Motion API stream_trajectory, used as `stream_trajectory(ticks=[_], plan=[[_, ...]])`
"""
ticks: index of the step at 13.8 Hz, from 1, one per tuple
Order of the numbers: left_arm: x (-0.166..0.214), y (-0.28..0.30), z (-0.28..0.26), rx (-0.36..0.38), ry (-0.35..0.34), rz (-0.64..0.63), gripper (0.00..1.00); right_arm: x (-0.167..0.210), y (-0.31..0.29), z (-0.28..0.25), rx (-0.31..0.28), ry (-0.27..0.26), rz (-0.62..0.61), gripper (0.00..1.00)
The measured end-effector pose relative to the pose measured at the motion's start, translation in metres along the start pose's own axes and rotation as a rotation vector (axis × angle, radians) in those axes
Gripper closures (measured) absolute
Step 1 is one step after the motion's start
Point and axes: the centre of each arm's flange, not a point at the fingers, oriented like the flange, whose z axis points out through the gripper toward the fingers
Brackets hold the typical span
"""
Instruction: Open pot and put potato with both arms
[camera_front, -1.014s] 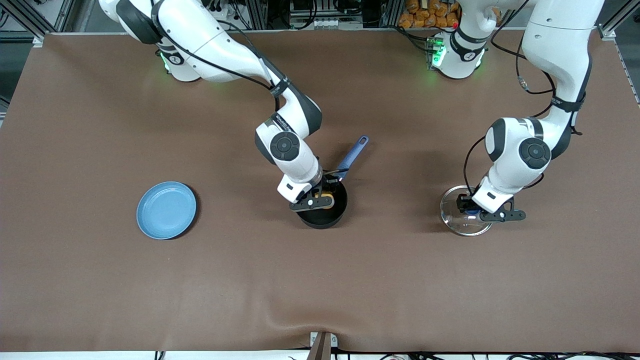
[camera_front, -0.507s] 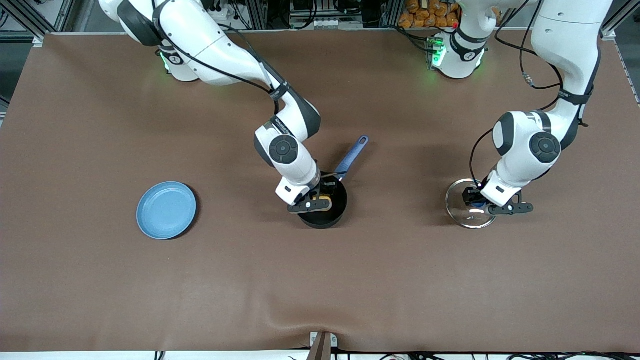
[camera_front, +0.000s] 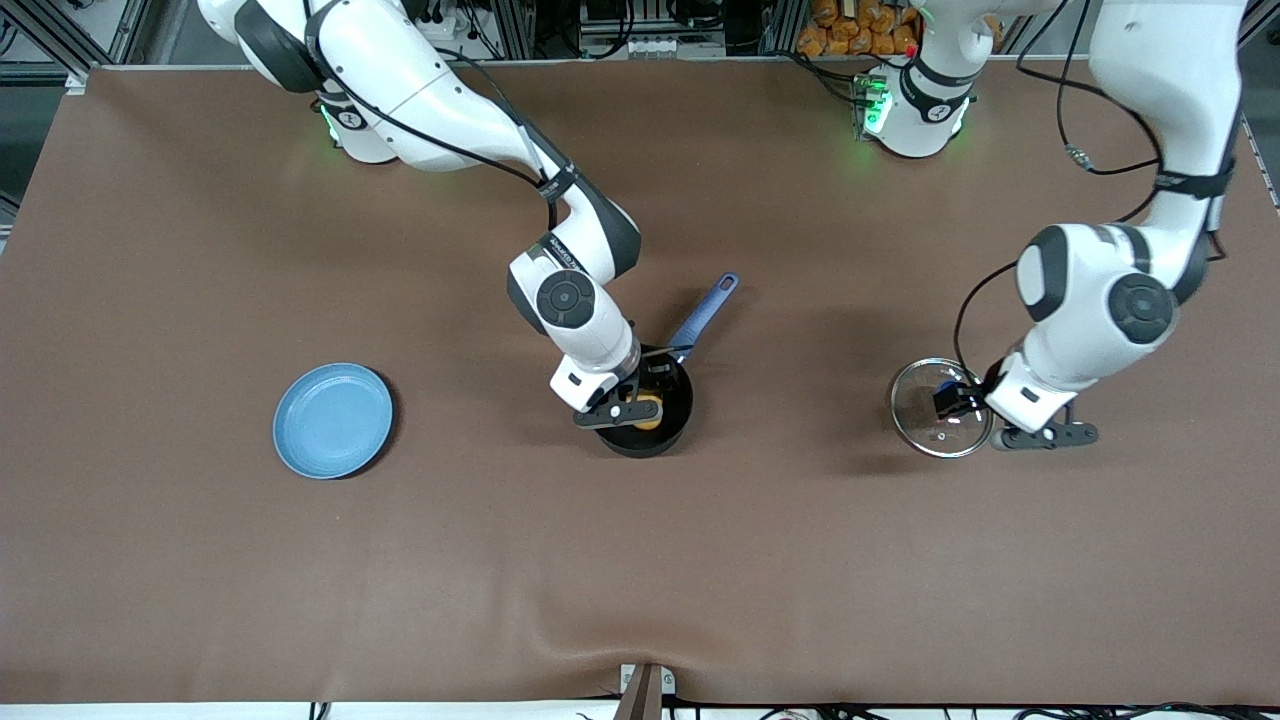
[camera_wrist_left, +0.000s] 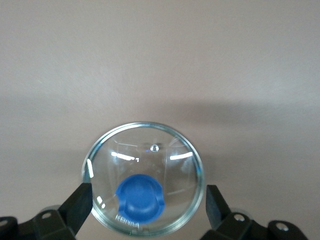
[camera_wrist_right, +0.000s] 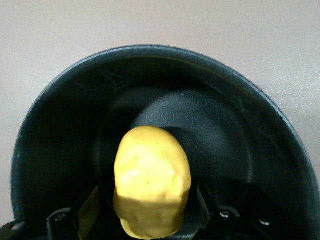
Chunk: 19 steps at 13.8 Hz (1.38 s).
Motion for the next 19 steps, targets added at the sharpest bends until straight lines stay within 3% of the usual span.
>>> stream_trajectory(ticks=[2,4,9,14,17,19], plan=[[0.012,0.007,-0.059,0.0,-0.011,-0.016,0.0,0.0,-0.001,-0.001,0.002,0.003,0.001,0.03],[0.015,0.017,-0.119,0.0,-0.034,-0.021,0.0,0.001,-0.001,-0.001,0.003,0.005,0.002,0.0],[0.011,0.024,-0.236,0.001,-0.041,-0.02,0.0,0.011,-0.003,-0.014,0.021,0.035,0.006,0.0],[-0.014,0.019,-0.304,0.002,0.0,-0.024,0.0,0.048,0.009,-0.073,0.04,0.085,0.005,0.0],[-0.028,0.018,-0.319,0.006,-0.015,-0.023,0.0,0.069,0.038,-0.126,0.009,0.054,-0.019,0.0],[-0.033,0.018,-0.322,0.01,-0.033,-0.023,0.0,0.079,0.071,-0.172,-0.033,-0.007,-0.014,0.0]])
